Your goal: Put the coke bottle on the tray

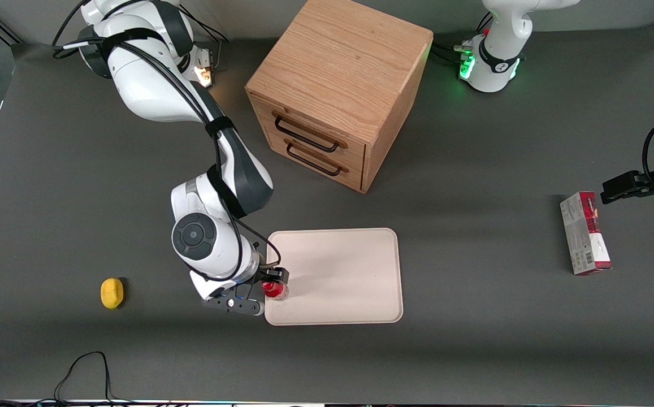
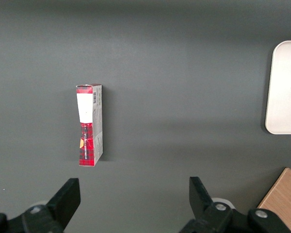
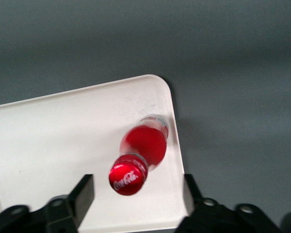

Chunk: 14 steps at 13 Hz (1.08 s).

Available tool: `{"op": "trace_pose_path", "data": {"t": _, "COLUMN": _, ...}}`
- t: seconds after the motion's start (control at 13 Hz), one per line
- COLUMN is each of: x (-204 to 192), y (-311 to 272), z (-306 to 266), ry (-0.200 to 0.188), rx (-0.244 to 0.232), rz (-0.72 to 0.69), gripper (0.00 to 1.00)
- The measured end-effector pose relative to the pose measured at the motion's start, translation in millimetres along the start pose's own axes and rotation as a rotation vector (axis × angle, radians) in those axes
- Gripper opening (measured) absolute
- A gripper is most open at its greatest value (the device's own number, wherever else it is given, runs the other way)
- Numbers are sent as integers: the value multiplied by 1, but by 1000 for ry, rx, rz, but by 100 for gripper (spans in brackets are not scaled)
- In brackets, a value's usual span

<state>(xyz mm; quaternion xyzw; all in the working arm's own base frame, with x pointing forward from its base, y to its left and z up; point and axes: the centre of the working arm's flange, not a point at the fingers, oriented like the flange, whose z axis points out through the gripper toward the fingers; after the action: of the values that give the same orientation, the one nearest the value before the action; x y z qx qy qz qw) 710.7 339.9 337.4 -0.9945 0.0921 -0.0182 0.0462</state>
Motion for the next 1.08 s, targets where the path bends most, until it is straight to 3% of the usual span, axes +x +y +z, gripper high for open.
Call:
{"op": "trace_pose_path", "data": {"t": 0.08, "x": 1, "y": 0, "z": -5, "ry": 8, "rx": 2, "rz": 0, "gripper": 99}}
{"op": "trace_pose_path", "data": {"t": 0.15, "x": 3, "y": 2, "z": -15, "ry": 15, "rx": 2, "rz": 1, "gripper": 100}}
{"op": "trace_pose_path", "data": {"t": 0.38, "x": -10, "y": 26, "z": -77, "ry": -67, "rx": -56, "rz": -21, "gripper": 100}}
{"op": "trace_pose_path", "data": {"t": 0.46, "x": -16, "y": 43, "z": -106, "ry": -72, "rx": -74, "rz": -43, "gripper": 100}}
{"op": "trace_pose_path", "data": {"t": 0.69, "x": -51, "y": 129, "z": -183, "ry": -96, "rx": -89, "rz": -171, "gripper": 100}}
{"op": "trace_pose_path", "data": {"t": 0.85, "x": -82, "y": 196, "z": -218, "ry": -111, "rx": -77, "rz": -185, "gripper": 100}}
{"op": "trace_pose_path", "data": {"t": 1.08, "x": -121, "y": 254, "z": -253, "ry": -94, "rx": -66, "rz": -214, "gripper": 100}}
